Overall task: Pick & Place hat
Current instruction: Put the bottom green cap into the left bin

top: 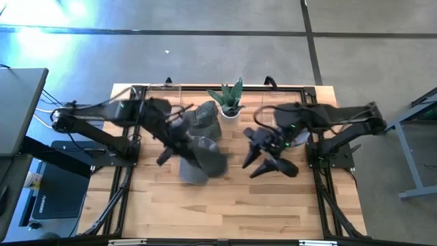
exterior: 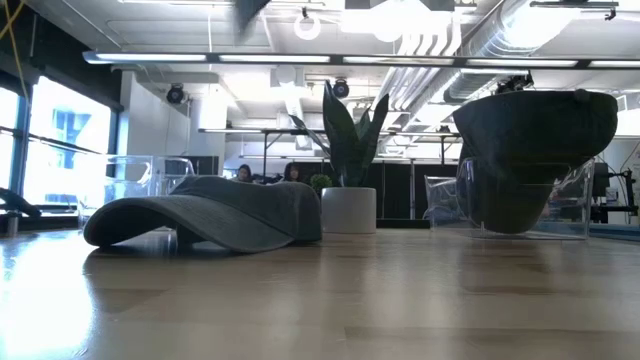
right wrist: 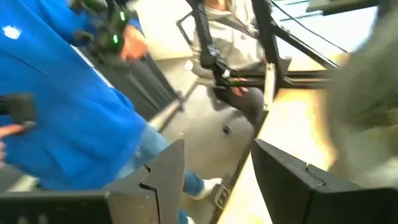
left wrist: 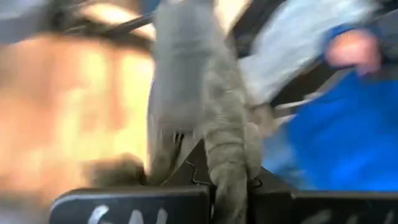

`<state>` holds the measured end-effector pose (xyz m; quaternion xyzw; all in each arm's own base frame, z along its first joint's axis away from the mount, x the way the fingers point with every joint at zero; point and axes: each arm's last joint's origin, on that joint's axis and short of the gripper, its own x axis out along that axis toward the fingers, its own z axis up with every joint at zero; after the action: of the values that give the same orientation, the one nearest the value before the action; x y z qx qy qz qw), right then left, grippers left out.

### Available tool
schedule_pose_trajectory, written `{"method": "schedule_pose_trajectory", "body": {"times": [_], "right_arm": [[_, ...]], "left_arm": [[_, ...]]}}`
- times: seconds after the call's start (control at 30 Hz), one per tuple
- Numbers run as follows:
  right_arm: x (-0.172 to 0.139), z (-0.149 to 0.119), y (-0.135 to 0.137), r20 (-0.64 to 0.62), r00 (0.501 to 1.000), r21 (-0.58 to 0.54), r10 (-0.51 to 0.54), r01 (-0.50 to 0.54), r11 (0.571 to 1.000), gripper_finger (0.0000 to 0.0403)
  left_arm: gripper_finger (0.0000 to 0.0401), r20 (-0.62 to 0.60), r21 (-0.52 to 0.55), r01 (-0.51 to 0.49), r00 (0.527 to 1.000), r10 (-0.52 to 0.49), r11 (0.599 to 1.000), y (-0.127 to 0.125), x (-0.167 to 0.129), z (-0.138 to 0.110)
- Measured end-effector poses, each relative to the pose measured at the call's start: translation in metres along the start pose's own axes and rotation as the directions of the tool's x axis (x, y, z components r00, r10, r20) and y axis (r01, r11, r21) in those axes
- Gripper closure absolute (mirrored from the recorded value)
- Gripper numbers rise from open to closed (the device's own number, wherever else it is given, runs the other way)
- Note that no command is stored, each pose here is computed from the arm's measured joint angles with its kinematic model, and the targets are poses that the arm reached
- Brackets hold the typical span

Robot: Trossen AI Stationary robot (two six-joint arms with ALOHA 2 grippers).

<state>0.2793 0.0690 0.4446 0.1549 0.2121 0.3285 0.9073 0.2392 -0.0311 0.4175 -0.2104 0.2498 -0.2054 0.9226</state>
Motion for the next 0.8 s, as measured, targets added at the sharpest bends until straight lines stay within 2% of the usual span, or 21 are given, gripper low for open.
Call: {"method": "schedule_pose_trajectory", "body": {"times": [0.07, 0.17, 0.27, 0.4, 0.47, 0.53, 0.73, 0.8], "right_arm": [[-0.005, -0.005, 0.009, -0.022, 0.999, -0.007, -0.042, 0.042, 0.999, 0.0228], [-0.010, -0.009, 0.018, -0.036, 0.995, -0.024, -0.096, 0.095, 0.995, 0.0236], [-0.013, -0.011, 0.023, -0.036, 0.993, -0.031, -0.114, 0.113, 0.993, 0.0243], [-0.013, -0.012, 0.026, -0.045, 0.993, -0.048, -0.112, 0.110, 0.993, 0.0250], [-0.012, -0.013, 0.026, -0.055, 0.992, -0.048, -0.117, 0.114, 0.992, 0.0253], [-0.013, -0.014, 0.026, -0.054, 0.989, -0.047, -0.134, 0.132, 0.990, 0.0254], [-0.012, -0.013, 0.025, -0.048, 0.988, -0.019, -0.144, 0.143, 0.989, 0.0250], [-0.012, -0.013, 0.025, -0.042, 0.989, 0.004, -0.143, 0.143, 0.990, 0.0250]], "left_arm": [[0.0400, -0.037, 0.030, -0.122, 0.992, 0.123, 0.992, 0.004, -0.019, 0.006], [0.0400, -0.097, 0.060, -0.295, 0.949, 0.300, 0.954, 0.012, -0.043, 0.011], [0.0401, -0.151, 0.087, -0.469, 0.866, 0.477, 0.879, 0.022, -0.063, 0.011], [0.0401, -0.171, 0.146, -0.634, 0.740, 0.651, 0.759, 0.036, -0.081, 0.009], [0.0401, -0.187, 0.181, -0.688, 0.677, 0.712, 0.702, 0.044, -0.089, 0.007], [0.0401, -0.204, 0.216, -0.715, 0.633, 0.747, 0.665, 0.050, -0.097, 0.006], [0.0401, -0.298, 0.275, -0.739, 0.543, 0.785, 0.615, 0.083, -0.103, -0.007], [0.0401, -0.348, 0.276, -0.757, 0.496, 0.795, 0.593, 0.098, -0.102, -0.019]]}}
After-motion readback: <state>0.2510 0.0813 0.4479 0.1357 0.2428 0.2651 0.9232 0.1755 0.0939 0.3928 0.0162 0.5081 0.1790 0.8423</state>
